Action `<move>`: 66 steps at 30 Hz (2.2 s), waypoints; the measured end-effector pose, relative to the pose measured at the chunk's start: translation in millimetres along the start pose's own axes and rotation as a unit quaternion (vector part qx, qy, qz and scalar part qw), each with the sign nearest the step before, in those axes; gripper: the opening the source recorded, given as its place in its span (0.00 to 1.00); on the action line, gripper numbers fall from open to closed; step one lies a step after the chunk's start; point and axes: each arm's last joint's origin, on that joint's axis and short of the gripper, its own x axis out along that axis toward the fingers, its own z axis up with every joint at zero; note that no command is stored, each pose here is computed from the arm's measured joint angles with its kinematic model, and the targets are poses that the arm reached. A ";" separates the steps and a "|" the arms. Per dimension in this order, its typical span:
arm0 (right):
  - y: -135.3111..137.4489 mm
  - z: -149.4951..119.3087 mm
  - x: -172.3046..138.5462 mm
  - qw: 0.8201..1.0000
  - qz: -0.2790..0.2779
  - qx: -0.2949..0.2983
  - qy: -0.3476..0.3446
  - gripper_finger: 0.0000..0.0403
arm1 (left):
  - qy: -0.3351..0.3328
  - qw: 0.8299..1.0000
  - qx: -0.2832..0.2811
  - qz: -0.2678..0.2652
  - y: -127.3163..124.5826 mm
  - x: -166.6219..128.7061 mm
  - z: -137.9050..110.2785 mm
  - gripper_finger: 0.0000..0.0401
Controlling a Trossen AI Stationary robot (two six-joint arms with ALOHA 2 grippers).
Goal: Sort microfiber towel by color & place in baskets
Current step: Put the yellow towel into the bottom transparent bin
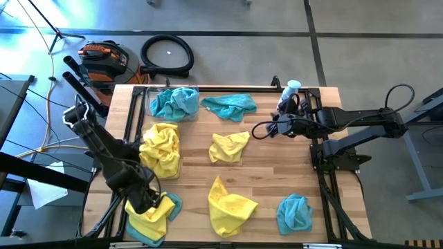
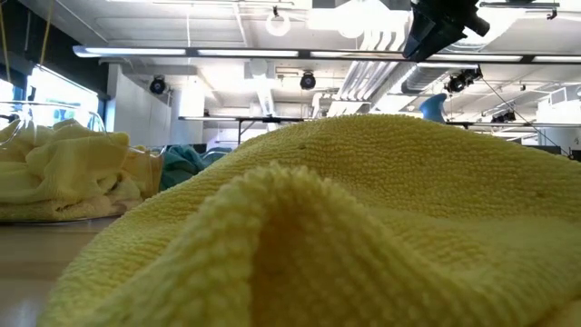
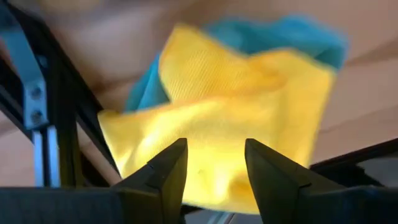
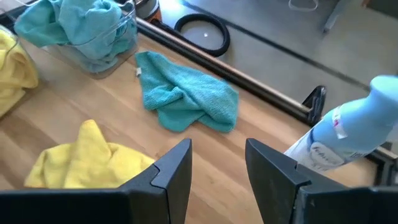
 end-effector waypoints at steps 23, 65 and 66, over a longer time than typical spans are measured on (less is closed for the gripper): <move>8.1 -3.4 7.9 1.000 0.000 0.008 0.020 0.36 | 0.077 0.997 0.022 0.005 6.8 56.5 -35.3 0.02; 9.8 -6.6 13.7 0.988 -0.036 -0.150 0.020 0.36 | -0.399 0.883 0.141 -0.204 69.9 -205.7 73.6 0.00; 9.9 -6.6 13.7 0.988 -0.036 -0.150 0.020 0.36 | -0.400 0.881 0.143 -0.211 76.7 -208.5 75.4 0.00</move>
